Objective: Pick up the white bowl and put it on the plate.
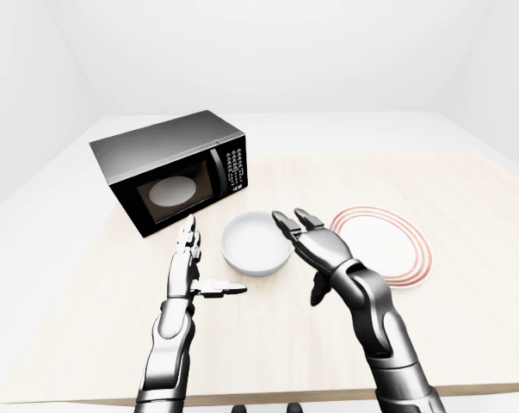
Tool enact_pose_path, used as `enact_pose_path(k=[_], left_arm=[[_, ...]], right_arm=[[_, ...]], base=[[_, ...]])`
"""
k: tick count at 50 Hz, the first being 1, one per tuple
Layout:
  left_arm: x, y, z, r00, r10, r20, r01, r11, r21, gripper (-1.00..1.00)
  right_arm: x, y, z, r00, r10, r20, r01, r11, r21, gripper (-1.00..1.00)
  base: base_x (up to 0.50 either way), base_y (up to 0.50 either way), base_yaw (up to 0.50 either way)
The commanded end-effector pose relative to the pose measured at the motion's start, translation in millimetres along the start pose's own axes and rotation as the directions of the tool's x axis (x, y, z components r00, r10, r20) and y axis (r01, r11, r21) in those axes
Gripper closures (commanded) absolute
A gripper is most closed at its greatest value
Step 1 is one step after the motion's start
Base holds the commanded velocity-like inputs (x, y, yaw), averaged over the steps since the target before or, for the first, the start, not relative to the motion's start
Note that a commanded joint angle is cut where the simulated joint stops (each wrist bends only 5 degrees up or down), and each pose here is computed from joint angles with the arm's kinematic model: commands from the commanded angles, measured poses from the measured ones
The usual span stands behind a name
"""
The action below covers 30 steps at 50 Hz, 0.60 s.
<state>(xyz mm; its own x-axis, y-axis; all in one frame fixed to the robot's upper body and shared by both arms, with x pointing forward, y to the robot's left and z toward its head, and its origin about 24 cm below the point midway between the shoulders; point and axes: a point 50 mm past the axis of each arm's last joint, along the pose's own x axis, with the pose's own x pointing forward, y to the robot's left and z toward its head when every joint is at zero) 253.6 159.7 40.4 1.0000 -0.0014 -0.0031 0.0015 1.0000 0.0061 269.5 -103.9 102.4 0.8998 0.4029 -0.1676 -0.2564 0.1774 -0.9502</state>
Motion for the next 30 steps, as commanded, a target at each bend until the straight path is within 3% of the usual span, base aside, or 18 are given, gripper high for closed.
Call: enact_pose_path(k=[1,16,30], left_arm=[[0.0,0,0,1.0,0.0,0.0,0.0,1.0,0.0,-1.0],[0.0,0,0,1.0,0.0,0.0,0.0,1.0,0.0,-1.0],[0.0,0,0,1.0,0.0,0.0,0.0,1.0,0.0,-1.0]], right_arm=[[-1,1,4,0.993,0.117,0.004,-0.117,0.993,-0.026,-1.0],[2,-6,11,0.995,0.093,0.029,-0.092,0.995,-0.035,-1.0],[17,8,12,0.985,0.171,0.018,-0.17,0.984,-0.05,-1.0]], base=[[0.0,0.0,0.0],[0.0,0.0,0.0],[0.0,0.0,0.0]])
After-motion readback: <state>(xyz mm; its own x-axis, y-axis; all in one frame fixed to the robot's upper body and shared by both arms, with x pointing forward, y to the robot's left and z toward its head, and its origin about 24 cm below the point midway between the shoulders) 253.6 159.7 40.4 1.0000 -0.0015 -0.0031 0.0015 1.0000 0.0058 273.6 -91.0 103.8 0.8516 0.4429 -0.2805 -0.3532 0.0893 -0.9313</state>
